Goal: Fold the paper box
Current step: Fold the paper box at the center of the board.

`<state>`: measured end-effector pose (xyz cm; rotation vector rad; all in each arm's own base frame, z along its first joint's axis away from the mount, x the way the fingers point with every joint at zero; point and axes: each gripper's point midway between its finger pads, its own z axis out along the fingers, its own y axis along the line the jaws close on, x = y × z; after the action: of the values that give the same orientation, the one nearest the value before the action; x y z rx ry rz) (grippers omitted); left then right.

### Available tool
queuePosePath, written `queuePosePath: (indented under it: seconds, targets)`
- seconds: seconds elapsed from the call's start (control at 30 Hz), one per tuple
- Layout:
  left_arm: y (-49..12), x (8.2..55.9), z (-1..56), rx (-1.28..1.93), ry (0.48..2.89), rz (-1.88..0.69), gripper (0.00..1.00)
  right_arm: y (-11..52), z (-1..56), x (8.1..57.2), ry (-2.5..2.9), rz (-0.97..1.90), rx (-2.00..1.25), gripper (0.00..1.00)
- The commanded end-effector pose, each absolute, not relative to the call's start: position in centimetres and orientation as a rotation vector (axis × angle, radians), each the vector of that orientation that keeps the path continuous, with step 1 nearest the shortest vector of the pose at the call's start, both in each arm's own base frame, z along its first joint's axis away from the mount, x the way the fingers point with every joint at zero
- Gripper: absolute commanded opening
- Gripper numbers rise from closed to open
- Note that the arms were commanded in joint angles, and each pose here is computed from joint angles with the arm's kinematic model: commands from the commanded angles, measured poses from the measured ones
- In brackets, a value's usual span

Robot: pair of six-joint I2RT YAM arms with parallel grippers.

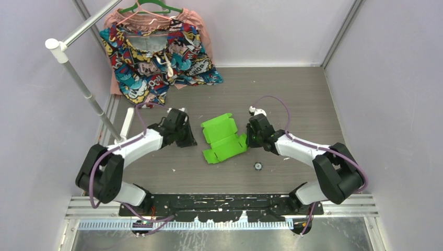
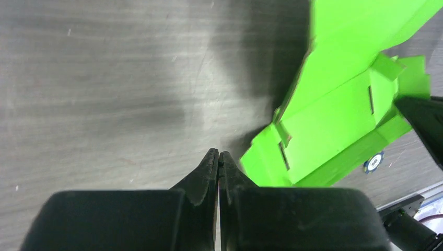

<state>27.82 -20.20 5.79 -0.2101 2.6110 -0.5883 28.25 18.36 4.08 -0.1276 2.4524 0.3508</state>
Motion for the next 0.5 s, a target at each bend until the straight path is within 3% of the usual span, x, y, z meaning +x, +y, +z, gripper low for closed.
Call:
queuePosePath:
  seconds: [0.0, 0.07, 0.27, 0.47]
  targets:
    - [-19.3, 25.5, 5.8, -0.287, 2.618, -0.604, 0.02, 17.9, 5.3, 28.9, 2.39, 0.31, -0.035, 0.22]
    - [-19.7, 24.4, 5.4, -0.315, 2.614, -0.646, 0.04, 18.1, 5.3, 28.9, 2.387, 0.318, -0.029, 0.22]
    - [-21.6, 23.3, 5.3, -0.407, 2.505, -0.867, 0.25, 18.7, 4.9, 28.7, 2.396, 0.314, -0.04, 0.22]
    - [-23.5, 23.6, 6.8, -0.486, 2.338, -1.137, 0.34, 18.9, 4.8, 28.7, 2.4, 0.313, -0.047, 0.22]
